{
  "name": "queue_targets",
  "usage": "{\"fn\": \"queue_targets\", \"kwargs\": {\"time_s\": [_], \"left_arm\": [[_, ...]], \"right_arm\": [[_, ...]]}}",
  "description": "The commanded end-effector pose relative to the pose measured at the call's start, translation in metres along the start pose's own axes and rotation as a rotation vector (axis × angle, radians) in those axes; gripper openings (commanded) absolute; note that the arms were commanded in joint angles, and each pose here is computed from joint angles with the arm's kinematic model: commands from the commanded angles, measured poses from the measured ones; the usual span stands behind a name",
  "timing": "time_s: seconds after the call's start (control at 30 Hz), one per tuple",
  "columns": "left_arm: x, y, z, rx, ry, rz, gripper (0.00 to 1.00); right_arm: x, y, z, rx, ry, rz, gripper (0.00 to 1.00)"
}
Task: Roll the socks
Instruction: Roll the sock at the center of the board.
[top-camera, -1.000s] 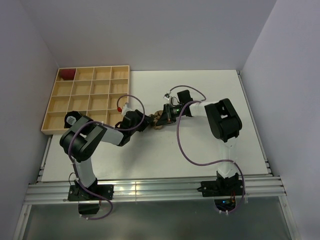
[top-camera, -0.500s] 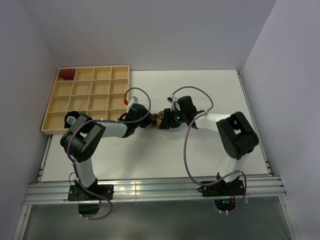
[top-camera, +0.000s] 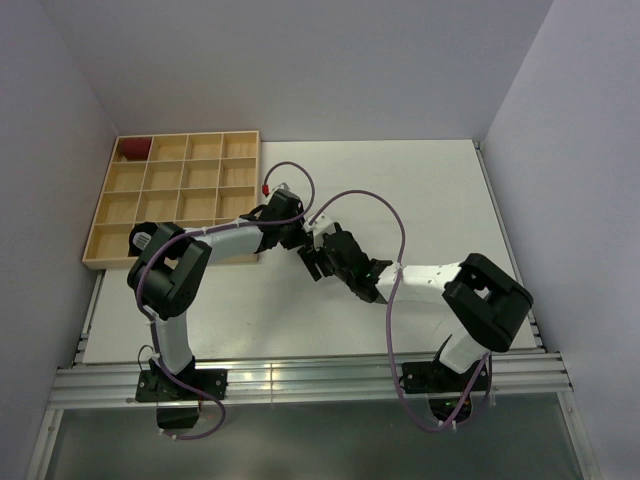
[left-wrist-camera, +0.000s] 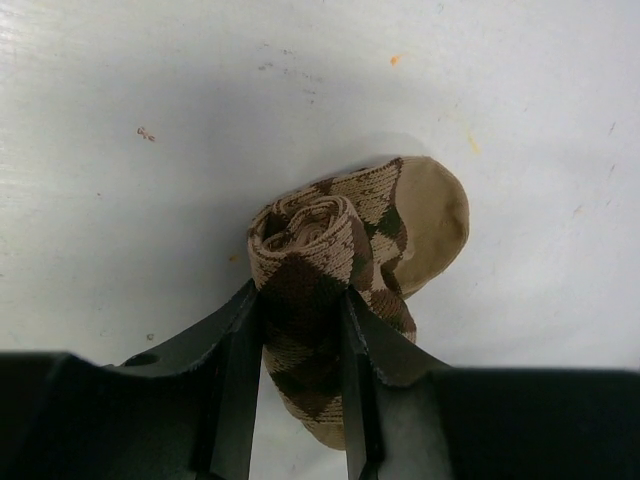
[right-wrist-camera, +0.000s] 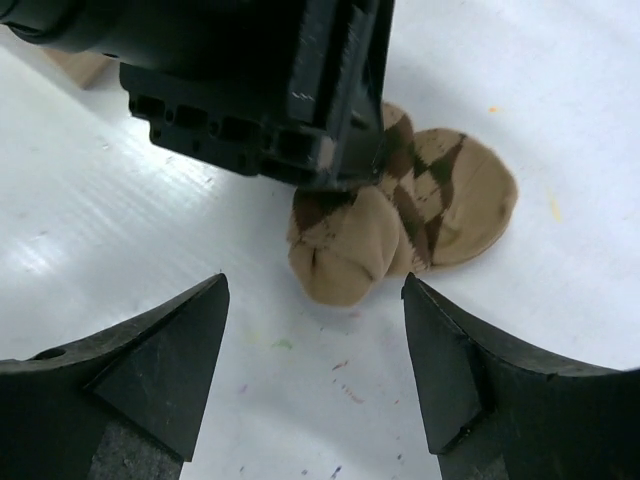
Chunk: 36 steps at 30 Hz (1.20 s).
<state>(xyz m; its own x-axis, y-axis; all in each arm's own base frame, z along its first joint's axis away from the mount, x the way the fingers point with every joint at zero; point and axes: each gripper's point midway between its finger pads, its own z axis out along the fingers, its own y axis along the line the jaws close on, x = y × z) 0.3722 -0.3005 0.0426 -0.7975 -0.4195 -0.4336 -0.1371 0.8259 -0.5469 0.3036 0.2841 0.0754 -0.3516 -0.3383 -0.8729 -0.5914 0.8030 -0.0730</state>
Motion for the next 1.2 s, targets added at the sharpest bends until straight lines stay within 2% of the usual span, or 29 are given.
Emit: {"fn": "queue_targets", "kwargs": {"time_s": [0.0,0.33,0.63,0.8,1.0,1.17], "left_arm": [[0.043,0.053,-0.003,-0.190,0.189,0.096,0.15],[0.042,0.041,-0.002,-0.148,0.210,0.095,0.15],[0.044,0.040,0.002,-0.131,0.225,0.095,0.15],[0.042,0.042,0.003,-0.131,0.226,0.085,0.15],[0.040,0.046,0.005,-0.136,0.239,0.070,0.15],[0.036,0.045,0.005,-0.138,0.248,0.046,0.15]], "right_arm": [[-0.029,-0.007,0.009,0.120,-0.088,-0.126,0.78],[-0.021,0.006,0.042,0.156,-0.057,-0.245,0.78],[0.011,0.001,0.054,0.184,0.012,-0.272,0.66],[0.021,-0.007,0.052,0.208,0.033,-0.243,0.63],[0.002,-0.011,0.032,0.162,-0.039,-0.150,0.66],[0.008,-0.012,0.032,0.151,-0.036,-0.129,0.67]]}}
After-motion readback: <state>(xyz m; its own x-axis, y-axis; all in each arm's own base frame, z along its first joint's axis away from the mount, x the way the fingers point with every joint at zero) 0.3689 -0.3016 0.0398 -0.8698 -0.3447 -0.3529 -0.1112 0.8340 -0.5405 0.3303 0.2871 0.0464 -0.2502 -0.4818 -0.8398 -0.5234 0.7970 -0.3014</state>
